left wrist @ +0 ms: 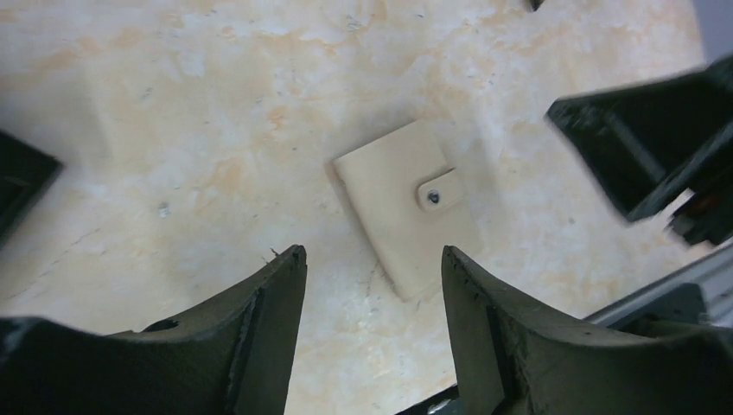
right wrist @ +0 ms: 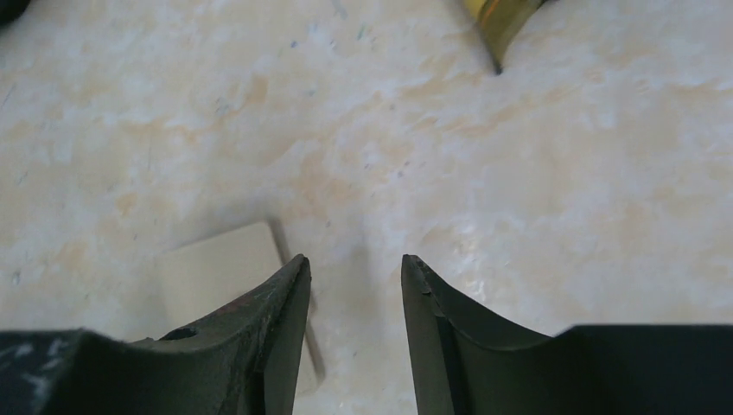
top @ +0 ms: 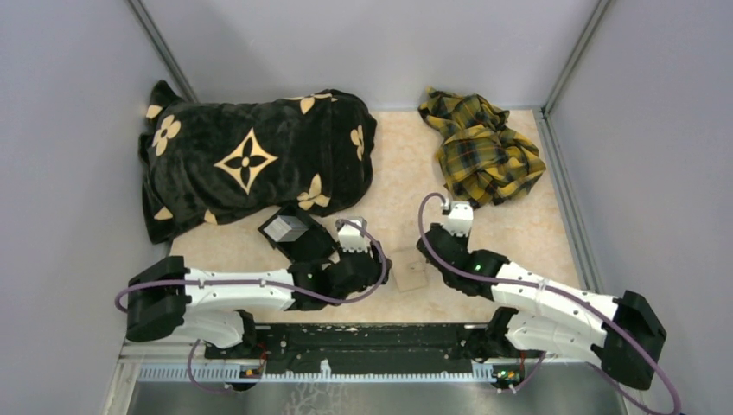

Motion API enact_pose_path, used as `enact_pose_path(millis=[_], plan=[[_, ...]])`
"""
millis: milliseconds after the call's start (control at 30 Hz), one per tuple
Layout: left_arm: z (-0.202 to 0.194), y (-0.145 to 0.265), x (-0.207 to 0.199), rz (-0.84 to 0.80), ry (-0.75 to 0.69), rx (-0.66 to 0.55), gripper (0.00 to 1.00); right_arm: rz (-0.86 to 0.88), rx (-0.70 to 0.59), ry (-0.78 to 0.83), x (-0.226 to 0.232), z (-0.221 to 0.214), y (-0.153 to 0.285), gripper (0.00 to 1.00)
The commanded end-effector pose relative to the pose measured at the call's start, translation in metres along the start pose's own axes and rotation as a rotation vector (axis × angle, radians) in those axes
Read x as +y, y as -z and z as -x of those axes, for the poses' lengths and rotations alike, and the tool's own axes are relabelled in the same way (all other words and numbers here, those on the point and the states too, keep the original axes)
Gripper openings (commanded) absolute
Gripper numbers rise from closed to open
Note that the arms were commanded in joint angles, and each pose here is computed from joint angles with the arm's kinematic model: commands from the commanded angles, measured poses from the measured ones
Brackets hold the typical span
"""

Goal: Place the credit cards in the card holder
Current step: Reset both arms

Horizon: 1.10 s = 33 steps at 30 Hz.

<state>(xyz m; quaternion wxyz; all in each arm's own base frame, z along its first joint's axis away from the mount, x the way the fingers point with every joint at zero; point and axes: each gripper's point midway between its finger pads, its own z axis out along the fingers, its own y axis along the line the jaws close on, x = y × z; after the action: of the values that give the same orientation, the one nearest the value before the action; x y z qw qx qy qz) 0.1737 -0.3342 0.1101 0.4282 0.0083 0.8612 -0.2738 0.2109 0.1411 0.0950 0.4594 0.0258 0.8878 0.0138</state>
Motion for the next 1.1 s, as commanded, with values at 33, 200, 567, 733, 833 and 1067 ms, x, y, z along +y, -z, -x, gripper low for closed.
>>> enact_pose_path(millis=[33,200,567,733,833,1067], plan=[[0.02,0.028,0.053,0.266,-0.197,-0.135,0.66,-0.019,-0.062,-0.064,-0.023,0.037,-0.008,0.5],[0.048,0.051,0.092,0.38,-0.196,-0.291,0.67,-0.041,-0.06,-0.089,-0.035,0.041,-0.013,0.58],[0.136,0.067,0.146,0.4,-0.16,-0.494,0.73,-0.155,-0.11,-0.101,-0.046,0.052,-0.024,0.74],[0.176,0.057,0.161,0.379,-0.222,-0.534,0.73,-0.178,-0.134,-0.118,-0.046,0.065,-0.023,0.82],[0.172,0.035,0.175,0.418,-0.215,-0.431,0.73,-0.209,-0.183,-0.146,-0.054,0.077,-0.016,0.86],[0.172,0.021,0.182,0.406,-0.178,-0.406,0.73,-0.237,-0.252,-0.202,-0.066,0.094,-0.001,0.92]])
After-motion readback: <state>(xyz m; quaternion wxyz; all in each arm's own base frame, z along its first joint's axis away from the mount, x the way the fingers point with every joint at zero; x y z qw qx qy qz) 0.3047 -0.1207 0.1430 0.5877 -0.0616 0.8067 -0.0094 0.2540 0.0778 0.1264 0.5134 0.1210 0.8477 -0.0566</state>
